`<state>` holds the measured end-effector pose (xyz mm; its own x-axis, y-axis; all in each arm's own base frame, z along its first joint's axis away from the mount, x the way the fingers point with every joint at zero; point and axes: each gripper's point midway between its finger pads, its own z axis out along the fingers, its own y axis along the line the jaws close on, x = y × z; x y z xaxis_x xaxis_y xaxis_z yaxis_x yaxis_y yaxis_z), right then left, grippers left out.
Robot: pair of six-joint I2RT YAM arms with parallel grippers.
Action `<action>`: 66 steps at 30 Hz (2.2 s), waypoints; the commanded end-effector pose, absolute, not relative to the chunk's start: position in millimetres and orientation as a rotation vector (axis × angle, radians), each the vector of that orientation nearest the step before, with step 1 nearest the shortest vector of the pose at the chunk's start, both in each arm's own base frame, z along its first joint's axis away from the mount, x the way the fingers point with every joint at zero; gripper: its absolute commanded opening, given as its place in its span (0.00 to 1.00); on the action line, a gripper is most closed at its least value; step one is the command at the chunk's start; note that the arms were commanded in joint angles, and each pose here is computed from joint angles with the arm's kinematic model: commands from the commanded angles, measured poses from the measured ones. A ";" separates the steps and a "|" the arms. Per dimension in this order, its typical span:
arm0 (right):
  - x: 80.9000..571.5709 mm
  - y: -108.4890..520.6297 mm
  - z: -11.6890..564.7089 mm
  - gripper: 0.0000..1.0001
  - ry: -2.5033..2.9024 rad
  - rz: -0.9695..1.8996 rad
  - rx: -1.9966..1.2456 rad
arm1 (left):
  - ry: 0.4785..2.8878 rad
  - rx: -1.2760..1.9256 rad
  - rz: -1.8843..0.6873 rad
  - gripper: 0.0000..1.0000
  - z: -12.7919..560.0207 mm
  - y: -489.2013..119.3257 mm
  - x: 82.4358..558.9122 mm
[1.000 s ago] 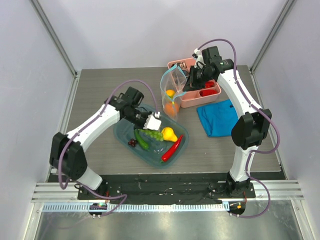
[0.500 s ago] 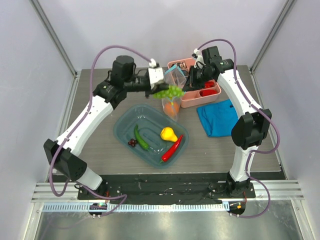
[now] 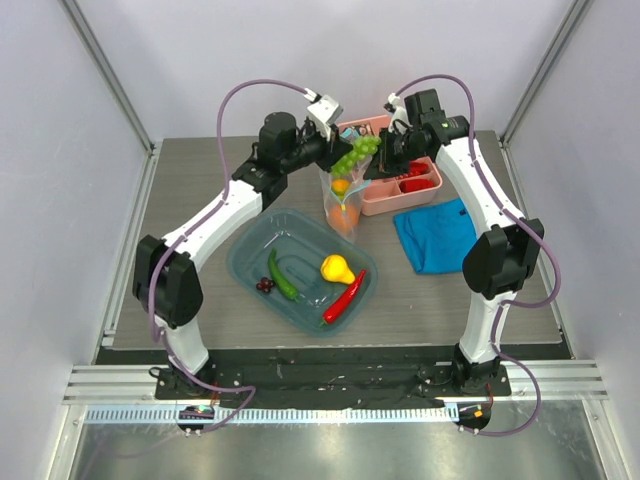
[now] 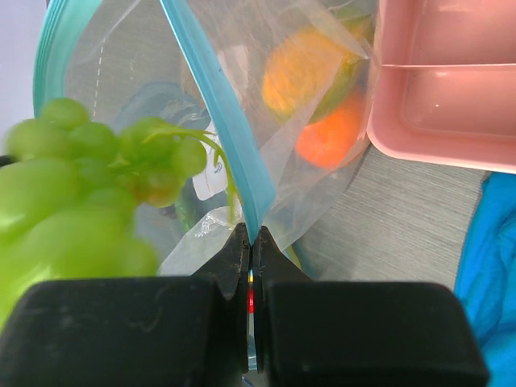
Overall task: Place the food in the zip-top bag and seal the zipper
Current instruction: Place the fake fruit in the zipper food storage bag, then pick up the fake fruit from the bin.
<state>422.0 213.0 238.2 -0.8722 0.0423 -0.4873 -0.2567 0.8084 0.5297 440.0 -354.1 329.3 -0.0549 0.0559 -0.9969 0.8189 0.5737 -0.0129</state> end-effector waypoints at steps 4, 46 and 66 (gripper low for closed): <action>425.2 214.5 283.3 0.01 2.369 0.829 -0.196 | 1.477 0.724 -0.735 0.32 353.9 -340.8 422.1; 410.3 205.8 278.0 0.01 2.401 0.792 -0.192 | 1.194 1.937 -0.541 1.00 70.3 -341.6 263.8; 413.1 208.9 271.9 0.01 2.416 0.810 -0.209 | 1.086 1.725 -0.612 0.52 238.4 -312.1 233.1</action>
